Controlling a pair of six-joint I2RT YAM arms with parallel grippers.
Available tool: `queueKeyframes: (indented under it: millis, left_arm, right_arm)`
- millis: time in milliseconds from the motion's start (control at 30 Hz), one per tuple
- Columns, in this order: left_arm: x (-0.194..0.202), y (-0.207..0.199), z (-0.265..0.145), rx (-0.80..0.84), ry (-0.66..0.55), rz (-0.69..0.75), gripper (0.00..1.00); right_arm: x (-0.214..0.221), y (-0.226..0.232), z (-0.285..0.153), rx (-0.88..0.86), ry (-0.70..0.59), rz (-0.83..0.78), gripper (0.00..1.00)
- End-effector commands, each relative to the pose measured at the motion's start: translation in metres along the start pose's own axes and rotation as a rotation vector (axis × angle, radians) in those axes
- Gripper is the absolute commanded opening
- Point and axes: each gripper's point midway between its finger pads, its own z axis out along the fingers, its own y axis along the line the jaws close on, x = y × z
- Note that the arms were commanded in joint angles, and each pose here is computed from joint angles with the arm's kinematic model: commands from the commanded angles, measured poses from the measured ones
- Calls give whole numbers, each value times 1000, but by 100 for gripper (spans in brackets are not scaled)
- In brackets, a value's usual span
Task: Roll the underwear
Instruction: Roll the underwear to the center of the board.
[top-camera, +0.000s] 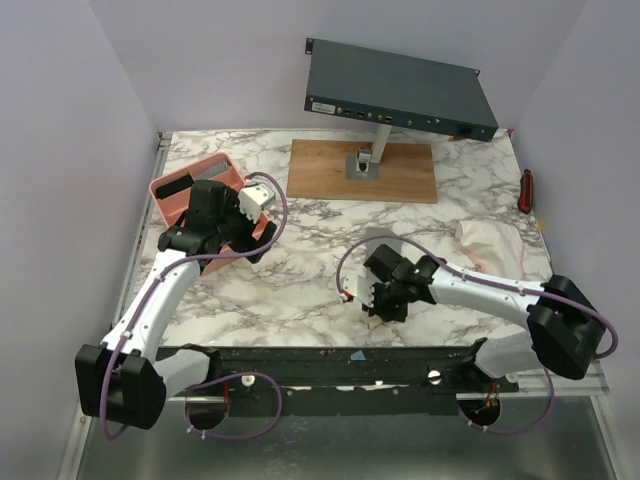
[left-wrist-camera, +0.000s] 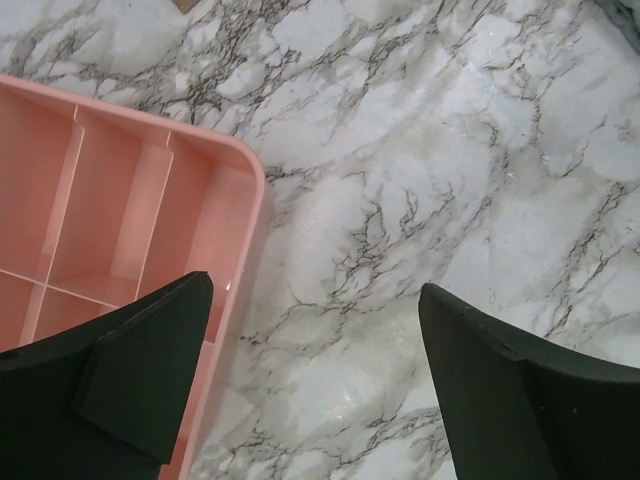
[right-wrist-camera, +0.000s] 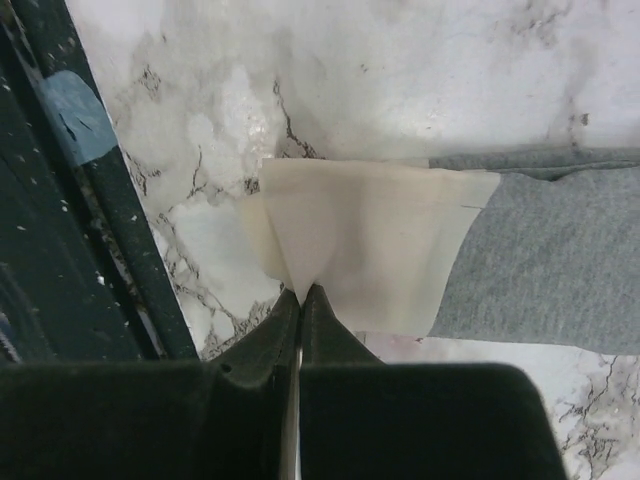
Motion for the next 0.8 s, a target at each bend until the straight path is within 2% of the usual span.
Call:
queueKeyframes:
  millis: [0,167,400,767]
  left_arm:
    - [-19,-20,-6,51,-137,108,93]
    - [-15,-50,-1,103,-154,207,94]
    - [-6,-98,16,213,-128,318,94]
    - [-10,-181,41,429,-109,477,97]
  right_arm:
    - [-13,8,-13,-156,-44,91,1]
    - [-16,-9,-24,-307,-95,224,1]
    - [-15,-19,-21,-505,-115,317,1]
    - [-18,-37,-8,-643,-98,378,1]
